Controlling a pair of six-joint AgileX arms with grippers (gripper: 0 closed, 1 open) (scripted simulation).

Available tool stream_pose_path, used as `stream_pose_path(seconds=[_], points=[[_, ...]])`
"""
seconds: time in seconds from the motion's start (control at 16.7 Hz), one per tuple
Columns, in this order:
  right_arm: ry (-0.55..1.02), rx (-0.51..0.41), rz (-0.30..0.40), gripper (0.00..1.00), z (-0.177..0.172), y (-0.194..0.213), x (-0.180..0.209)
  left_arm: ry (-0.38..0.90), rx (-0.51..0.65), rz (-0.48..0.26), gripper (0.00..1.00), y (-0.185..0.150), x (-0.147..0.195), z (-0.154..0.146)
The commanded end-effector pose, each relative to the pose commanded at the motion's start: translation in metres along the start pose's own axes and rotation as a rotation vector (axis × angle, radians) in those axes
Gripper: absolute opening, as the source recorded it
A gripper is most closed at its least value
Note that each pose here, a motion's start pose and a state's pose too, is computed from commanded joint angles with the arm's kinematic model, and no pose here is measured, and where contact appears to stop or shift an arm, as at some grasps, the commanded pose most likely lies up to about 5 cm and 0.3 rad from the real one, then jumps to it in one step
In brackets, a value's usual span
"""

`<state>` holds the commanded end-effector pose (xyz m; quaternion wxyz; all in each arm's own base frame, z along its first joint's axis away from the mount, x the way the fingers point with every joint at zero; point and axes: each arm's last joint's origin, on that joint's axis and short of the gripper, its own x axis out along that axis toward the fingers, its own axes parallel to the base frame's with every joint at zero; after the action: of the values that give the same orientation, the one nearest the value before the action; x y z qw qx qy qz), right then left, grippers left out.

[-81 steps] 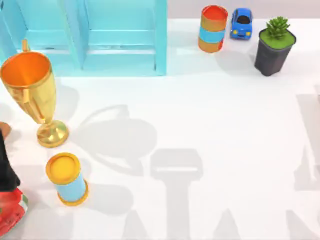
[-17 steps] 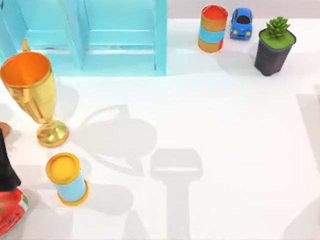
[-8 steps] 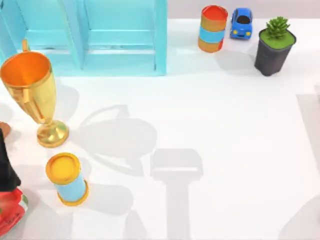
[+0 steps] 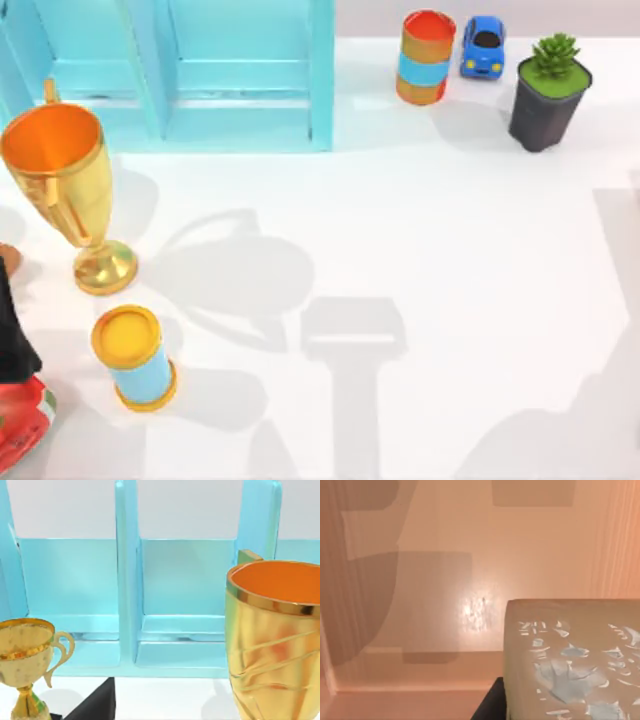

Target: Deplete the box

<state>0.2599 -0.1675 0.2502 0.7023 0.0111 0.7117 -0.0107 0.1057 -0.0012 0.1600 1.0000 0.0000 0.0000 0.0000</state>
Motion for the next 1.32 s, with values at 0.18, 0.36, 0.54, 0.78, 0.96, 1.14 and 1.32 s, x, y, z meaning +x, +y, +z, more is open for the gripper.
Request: stream_pose_path(seconds=[0.18, 0.36, 0.54, 0.78, 0.96, 1.14, 1.32], points=[[-0.016, -0.001, -0.010, 0.00, -0.004, 0.003, -0.022, 0.000, 0.000, 0.000, 1.00, 0.000, 0.000, 0.000], [-0.017, -0.001, -0.010, 0.00, -0.004, 0.003, -0.023, 0.000, 0.000, 0.000, 1.00, 0.000, 0.000, 0.000], [-0.013, 0.000, -0.008, 0.00, 0.000, 0.006, -0.020, 0.000, 0.000, 0.000, 1.00, 0.000, 0.000, 0.000], [-0.013, 0.002, -0.009, 0.00, 0.032, 0.037, -0.015, 0.000, 0.000, 0.000, 1.00, 0.000, 0.000, 0.000], [-0.015, 0.006, -0.011, 0.00, 0.068, 0.087, -0.007, 0.000, 0.000, 0.000, 1.00, 0.000, 0.000, 0.000], [-0.018, 0.010, -0.010, 0.00, 0.100, 0.158, 0.006, 0.000, 0.000, 0.000, 1.00, 0.000, 0.000, 0.000], [-0.021, 0.010, -0.007, 0.00, 0.114, 0.243, 0.021, 0.000, 0.000, 0.000, 1.00, 0.000, 0.000, 0.000]])
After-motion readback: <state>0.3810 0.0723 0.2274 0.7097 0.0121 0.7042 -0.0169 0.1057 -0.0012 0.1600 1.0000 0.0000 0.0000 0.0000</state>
